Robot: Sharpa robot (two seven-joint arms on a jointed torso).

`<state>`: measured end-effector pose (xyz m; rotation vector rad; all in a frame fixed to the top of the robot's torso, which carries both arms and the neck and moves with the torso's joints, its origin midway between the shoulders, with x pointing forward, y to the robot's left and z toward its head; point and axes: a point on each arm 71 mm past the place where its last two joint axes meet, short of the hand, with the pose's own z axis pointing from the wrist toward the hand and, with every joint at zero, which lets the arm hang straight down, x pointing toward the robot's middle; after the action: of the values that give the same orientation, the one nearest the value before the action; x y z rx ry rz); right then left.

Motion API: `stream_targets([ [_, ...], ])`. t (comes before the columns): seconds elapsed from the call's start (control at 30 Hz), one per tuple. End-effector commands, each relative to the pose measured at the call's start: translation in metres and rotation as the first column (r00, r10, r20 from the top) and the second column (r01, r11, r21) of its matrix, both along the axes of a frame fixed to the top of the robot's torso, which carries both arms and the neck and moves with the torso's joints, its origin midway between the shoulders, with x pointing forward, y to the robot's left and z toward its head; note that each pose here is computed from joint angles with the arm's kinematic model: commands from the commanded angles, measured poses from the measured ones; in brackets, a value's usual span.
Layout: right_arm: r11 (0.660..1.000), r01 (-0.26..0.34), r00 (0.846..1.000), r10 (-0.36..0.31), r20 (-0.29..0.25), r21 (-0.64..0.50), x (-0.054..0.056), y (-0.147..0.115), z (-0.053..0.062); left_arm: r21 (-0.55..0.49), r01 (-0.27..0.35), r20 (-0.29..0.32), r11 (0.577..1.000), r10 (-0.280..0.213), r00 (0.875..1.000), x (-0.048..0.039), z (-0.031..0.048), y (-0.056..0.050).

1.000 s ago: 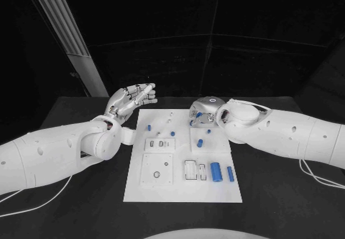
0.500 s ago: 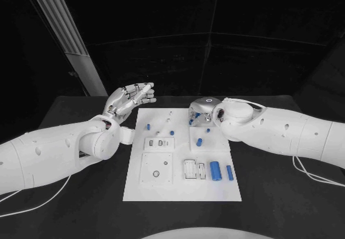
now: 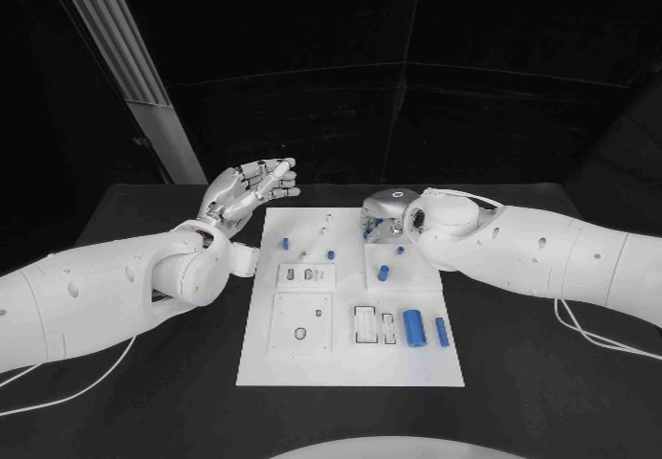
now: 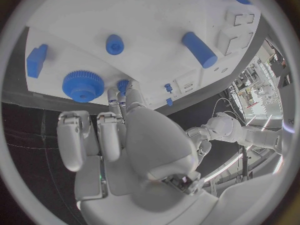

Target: Assemble the parts on the task board

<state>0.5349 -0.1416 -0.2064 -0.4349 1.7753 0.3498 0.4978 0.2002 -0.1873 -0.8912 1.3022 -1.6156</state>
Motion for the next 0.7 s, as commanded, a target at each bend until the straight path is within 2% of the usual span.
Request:
stream_targets([
  [0.03,1.0,0.012,1.0,-0.013,-0.015,-0.028,0.0006,-0.0011,-0.0008,-0.09,0.017,0.202,0.996,0.001,0.979,-0.0044,0.0163,0.0009],
  [0.7,0.999,0.03,0.999,-0.031,-0.026,-0.044,0.0006,-0.0017,-0.0021,-0.09,0.02,0.201,0.996,-0.002,0.98,-0.004,0.0161,-0.0003],
])
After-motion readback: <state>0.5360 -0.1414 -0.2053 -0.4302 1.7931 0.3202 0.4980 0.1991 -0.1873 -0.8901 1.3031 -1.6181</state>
